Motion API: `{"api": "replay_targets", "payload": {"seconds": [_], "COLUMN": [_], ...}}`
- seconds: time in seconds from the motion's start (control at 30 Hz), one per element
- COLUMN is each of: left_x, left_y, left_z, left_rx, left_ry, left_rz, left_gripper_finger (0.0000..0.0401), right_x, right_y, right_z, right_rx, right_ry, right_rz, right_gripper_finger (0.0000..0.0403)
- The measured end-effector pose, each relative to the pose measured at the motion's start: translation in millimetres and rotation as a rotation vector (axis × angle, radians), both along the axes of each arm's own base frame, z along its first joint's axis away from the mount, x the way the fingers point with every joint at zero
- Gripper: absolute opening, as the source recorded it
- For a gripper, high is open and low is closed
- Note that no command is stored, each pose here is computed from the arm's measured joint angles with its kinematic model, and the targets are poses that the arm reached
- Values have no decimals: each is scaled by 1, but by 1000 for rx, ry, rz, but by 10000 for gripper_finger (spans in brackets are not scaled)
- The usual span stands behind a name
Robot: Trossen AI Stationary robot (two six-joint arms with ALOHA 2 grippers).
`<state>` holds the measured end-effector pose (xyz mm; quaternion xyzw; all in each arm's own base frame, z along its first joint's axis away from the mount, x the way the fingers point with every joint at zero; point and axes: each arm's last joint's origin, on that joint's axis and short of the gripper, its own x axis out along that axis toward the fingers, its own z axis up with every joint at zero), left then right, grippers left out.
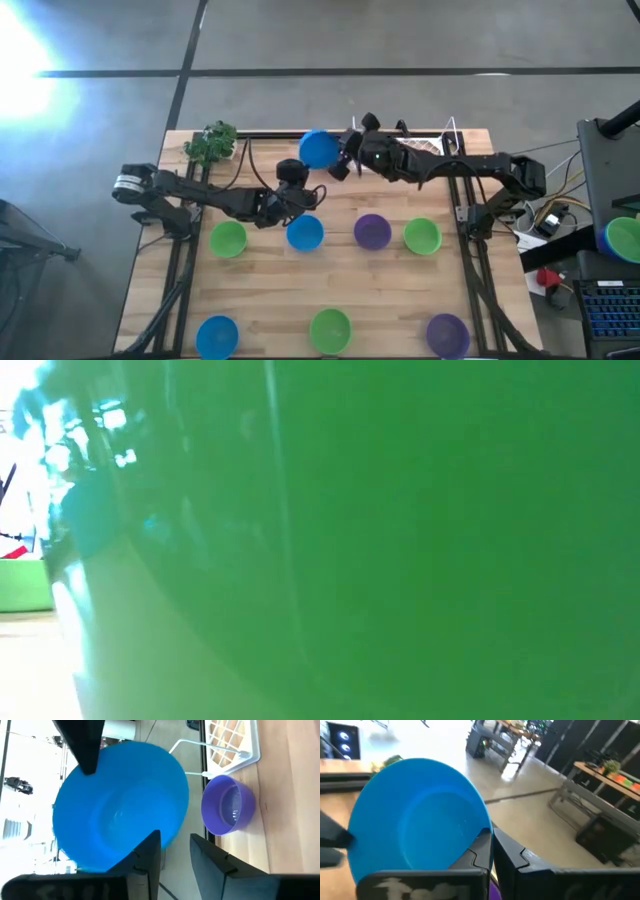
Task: Pick & Place Mini bowls
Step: Put the top blue bowl on the shelf
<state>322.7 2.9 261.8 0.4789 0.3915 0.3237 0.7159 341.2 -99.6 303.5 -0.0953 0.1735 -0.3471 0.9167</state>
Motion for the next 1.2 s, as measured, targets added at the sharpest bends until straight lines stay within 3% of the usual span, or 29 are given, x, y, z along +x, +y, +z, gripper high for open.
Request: {"api": "replay_targets", "payload": {"seconds": [0.5,0.8,1.2], "left_x": [0,0,0], "left_y": [0,0,0], "left_z": [0,0,0], "left_rx": [-16,-33,-33], "left_ry": [-34,-62,-63], "left_rz": [16,23,23], "left_gripper_finger": [103,103,103], "right_x": [-25,-67,-123], "right_y": [-48,-65,-72], "right_z": [34,40,34], "right_rx": [100,240,374], "right_ry": [186,360,431], "right_rz": [-165,-302,-471], "right_gripper_finger": [8,8,8]}}
